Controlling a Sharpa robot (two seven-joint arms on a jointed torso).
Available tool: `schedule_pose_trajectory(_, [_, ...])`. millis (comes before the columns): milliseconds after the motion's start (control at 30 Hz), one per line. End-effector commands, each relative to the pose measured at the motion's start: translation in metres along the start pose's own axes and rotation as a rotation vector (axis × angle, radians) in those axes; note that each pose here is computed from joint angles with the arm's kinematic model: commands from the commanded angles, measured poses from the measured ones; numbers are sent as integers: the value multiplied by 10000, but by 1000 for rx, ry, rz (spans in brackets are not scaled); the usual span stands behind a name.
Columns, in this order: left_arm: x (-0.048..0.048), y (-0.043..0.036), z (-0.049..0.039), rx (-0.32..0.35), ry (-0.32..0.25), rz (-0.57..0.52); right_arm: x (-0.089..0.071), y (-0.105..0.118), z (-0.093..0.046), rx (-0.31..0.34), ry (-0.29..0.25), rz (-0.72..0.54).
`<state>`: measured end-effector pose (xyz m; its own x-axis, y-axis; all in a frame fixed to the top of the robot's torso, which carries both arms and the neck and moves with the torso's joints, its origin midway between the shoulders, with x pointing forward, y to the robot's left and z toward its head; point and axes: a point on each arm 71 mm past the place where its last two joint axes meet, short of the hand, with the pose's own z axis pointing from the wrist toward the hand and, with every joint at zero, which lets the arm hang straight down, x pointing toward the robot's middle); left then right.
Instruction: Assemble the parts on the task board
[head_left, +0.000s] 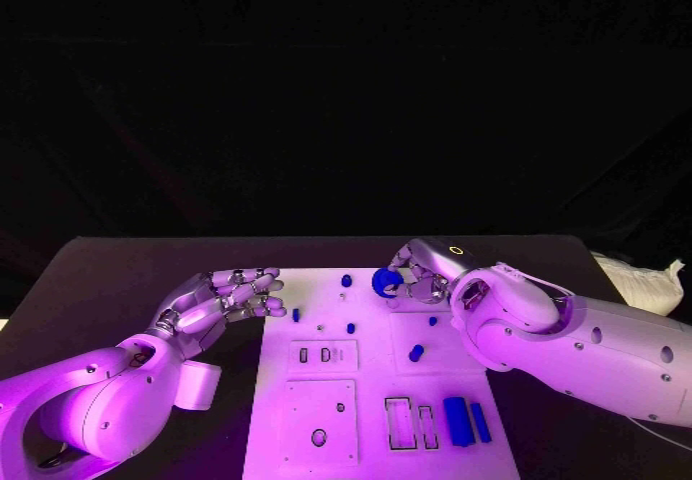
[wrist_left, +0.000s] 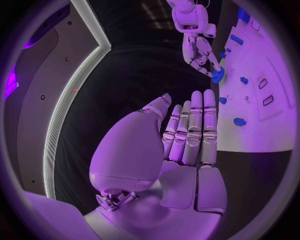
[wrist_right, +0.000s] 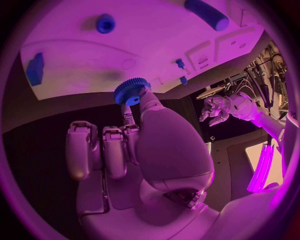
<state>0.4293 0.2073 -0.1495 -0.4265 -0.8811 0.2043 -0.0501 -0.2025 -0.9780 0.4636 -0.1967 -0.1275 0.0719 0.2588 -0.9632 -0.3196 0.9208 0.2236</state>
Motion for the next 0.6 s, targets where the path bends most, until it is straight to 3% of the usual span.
schedule_pose_trajectory(33, [30, -3, 6, 4, 26, -7, -36, 175, -11, -52, -66, -39])
schedule_pose_trajectory(300, [37, -2, 6, 3, 28, -8, 101, 440, 54, -104, -40, -29])
schedule_pose_trajectory(600, [43, -1, 7, 2, 29, -8, 272, 533, 158, -110, 3, -40])
